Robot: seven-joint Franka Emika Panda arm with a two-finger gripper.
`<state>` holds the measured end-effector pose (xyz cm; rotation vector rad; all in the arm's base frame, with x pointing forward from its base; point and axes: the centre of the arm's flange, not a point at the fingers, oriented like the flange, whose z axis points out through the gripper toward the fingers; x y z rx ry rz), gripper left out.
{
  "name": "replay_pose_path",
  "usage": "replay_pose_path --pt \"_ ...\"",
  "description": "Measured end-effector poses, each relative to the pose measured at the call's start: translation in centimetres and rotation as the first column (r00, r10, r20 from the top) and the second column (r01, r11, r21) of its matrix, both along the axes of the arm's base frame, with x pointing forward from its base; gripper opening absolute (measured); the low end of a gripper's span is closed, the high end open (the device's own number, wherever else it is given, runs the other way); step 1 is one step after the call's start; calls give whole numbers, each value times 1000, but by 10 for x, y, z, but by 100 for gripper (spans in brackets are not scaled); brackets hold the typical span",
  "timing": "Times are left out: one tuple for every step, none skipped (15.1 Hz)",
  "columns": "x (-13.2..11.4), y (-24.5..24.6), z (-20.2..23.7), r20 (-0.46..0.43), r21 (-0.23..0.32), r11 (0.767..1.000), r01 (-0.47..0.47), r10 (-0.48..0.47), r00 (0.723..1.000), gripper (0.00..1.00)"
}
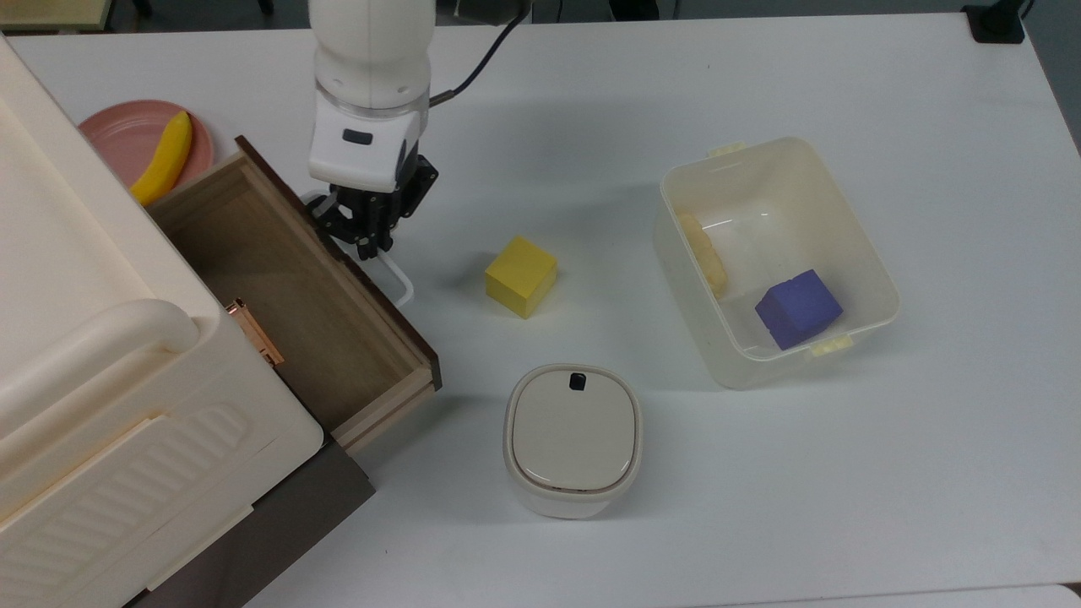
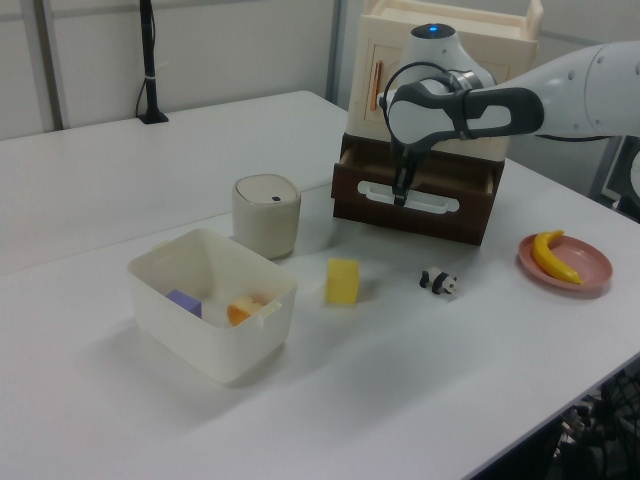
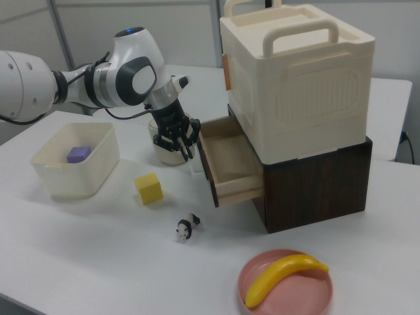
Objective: Slide open the drawer
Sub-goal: 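Pull the drawer handle outward from the wooden unit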
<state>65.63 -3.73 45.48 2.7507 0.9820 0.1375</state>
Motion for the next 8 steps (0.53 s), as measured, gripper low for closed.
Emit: replay_pose_path --pt "0 2 0 -1 1 1000 0 0 1000 10" --pt "-1 4 0 -4 1 1000 -1 1 1000 10" --pt "-1 6 0 -10 1 1000 -3 3 1000 10" --pt "-2 9 0 -17 1 1000 -6 6 1000 10" --pt "-3 12 -1 -22 1 1000 -8 8 1000 10" --pt "-3 15 -1 -26 1 1000 -8 8 1000 10" --pt "-4 17 -1 -32 1 1000 -9 9 999 10" --pt "-5 20 -1 -40 1 1000 -9 9 999 10"
